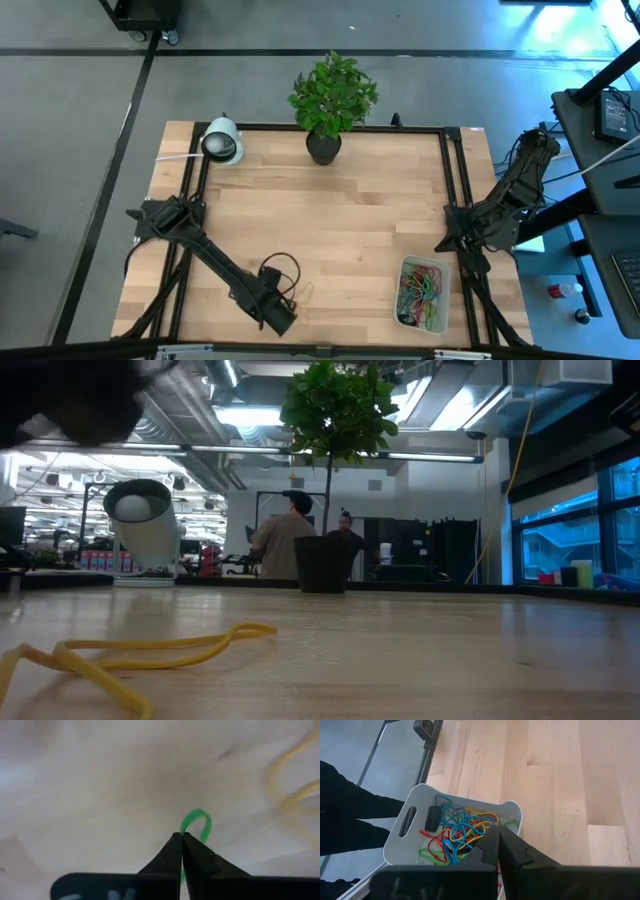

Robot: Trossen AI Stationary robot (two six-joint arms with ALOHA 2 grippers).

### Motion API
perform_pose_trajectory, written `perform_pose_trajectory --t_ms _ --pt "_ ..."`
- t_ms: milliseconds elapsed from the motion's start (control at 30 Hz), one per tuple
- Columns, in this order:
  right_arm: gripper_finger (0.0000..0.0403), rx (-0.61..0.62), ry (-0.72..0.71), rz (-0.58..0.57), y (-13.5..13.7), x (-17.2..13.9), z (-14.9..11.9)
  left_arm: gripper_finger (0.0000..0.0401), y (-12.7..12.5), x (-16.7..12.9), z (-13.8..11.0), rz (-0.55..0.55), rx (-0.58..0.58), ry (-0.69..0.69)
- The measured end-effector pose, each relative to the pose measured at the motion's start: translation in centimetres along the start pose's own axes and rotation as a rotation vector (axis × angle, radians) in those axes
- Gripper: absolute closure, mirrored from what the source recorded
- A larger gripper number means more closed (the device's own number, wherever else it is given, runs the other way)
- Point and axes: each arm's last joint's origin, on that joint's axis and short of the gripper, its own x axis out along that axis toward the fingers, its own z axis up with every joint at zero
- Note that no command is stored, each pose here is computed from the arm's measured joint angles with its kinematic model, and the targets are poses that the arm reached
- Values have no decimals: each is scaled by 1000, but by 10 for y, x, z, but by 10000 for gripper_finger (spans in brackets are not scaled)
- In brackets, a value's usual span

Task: Pick and place rubber bands into bin
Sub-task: Put the green rubber band into the gray bin

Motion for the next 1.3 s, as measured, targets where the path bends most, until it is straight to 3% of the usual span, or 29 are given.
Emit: perform_pose_trajectory --t_ms 300,533,800,1033,1300 --pt "398 -8 0 0 0 0 0 399 -35 -69 25 -212 117 -363" --pt "398 -8 -7 -8 0 0 0 399 -72 -107 77 -386 311 -546" --pt "398 -7 -11 -12 0 0 0 400 -123 -133 146 -720 484 -850" --pt "398 -3 -44 -46 -1 0 1 400 -158 -120 181 -953 595 -1027" --pt "398 -3 -49 -50 -1 0 1 400 -208 -74 188 -1086 680 -949"
